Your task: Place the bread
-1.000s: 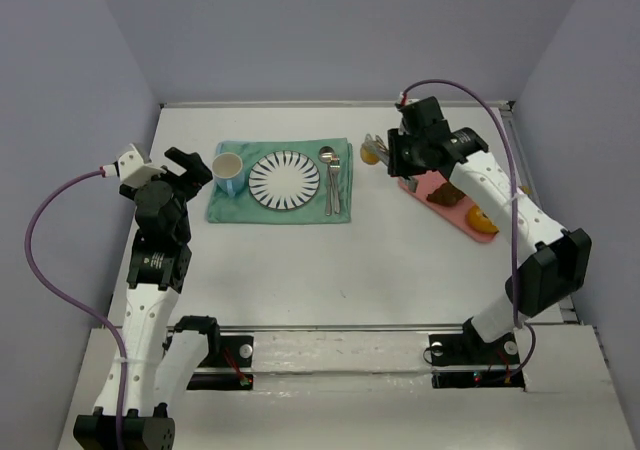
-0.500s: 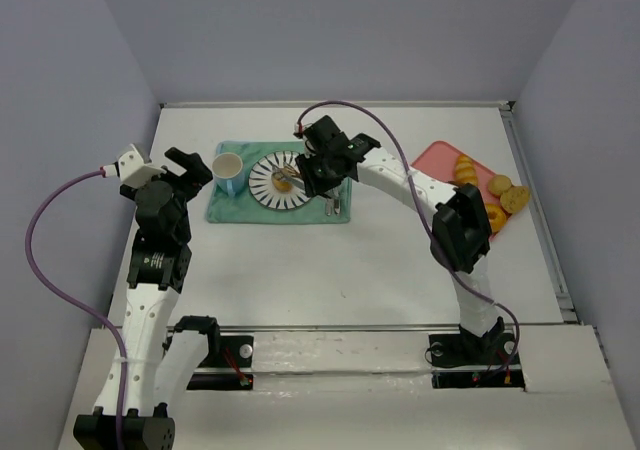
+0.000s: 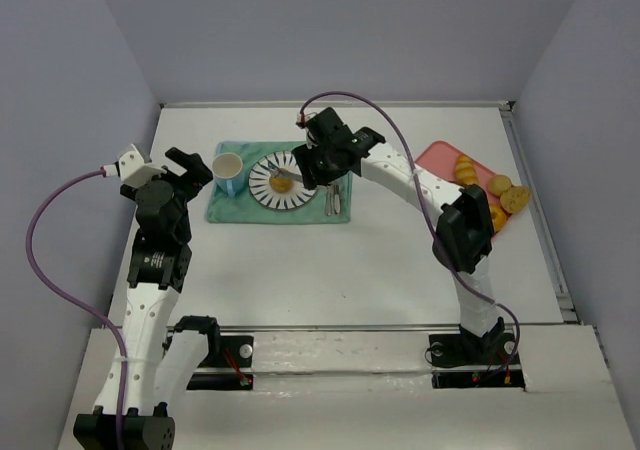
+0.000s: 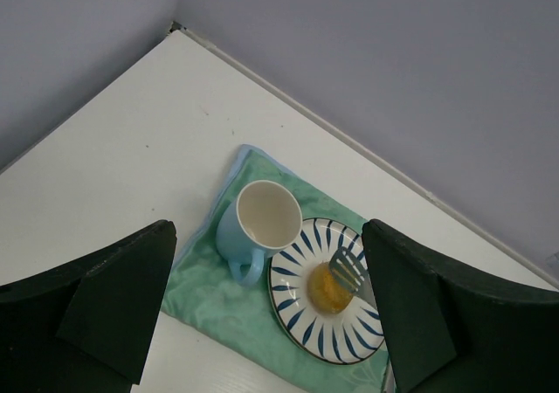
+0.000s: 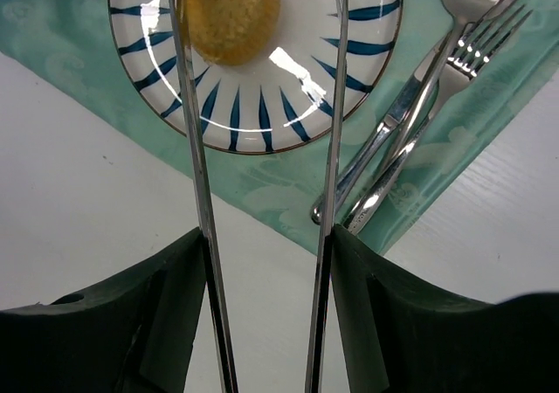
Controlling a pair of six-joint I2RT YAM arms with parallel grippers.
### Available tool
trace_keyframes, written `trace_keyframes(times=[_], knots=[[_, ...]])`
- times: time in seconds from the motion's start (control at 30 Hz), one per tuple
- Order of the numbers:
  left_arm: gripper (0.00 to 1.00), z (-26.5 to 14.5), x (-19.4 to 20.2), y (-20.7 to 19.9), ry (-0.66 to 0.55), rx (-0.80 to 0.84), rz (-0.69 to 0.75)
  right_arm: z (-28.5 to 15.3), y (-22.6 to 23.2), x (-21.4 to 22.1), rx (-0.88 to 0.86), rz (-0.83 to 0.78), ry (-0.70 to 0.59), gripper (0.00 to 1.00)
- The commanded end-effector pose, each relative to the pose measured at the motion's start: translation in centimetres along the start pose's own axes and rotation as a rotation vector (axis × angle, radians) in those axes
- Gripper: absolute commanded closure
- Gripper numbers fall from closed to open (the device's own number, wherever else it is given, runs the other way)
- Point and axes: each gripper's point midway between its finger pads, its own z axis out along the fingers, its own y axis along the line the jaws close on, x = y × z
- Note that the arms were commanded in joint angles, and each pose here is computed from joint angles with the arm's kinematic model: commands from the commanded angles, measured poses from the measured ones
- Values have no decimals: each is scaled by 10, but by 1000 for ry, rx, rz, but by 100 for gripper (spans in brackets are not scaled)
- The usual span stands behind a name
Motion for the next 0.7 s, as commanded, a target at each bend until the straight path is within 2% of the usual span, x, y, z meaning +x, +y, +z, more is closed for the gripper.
trace_keyframes(times=[0.0, 0.07, 0.13, 0.17, 0.2, 0.27, 0.3, 0.33, 0.37, 0.4, 0.43, 0.67], knots=[[1, -2, -18, -9, -50, 24, -29, -64, -2, -58, 48, 44, -212, 39], [1, -2, -18, -9, -48, 24, -27, -90, -11, -67, 101, 73, -275, 40], [1, -1, -17, -8, -46, 21, -27, -98, -32, -53, 204, 116, -281, 40], [1, -1, -16, -8, -43, 20, -26, -121, -36, -56, 221, 151, -333, 40], [1, -1, -16, -9, -40, 23, -27, -116, -47, -33, 269, 164, -296, 40], [1, 0, -14, -9, -35, 24, -27, -127, -64, -16, 331, 219, -310, 40], [1, 1, -14, -10, -33, 26, -27, -147, -70, -12, 334, 274, -352, 40], [1, 1, -14, -10, -31, 27, -26, -149, -74, -1, 345, 292, -351, 40], [1, 1, -14, -11, -30, 30, -26, -137, -80, 28, 367, 296, -300, 40], [1, 2, -12, -11, -23, 33, -26, -149, -85, 34, 371, 334, -325, 40], [1, 1, -12, -12, -22, 36, -31, -139, -91, 60, 392, 342, -280, 40], [1, 2, -9, -14, -12, 48, -36, -119, -105, 129, 448, 450, -205, 40]])
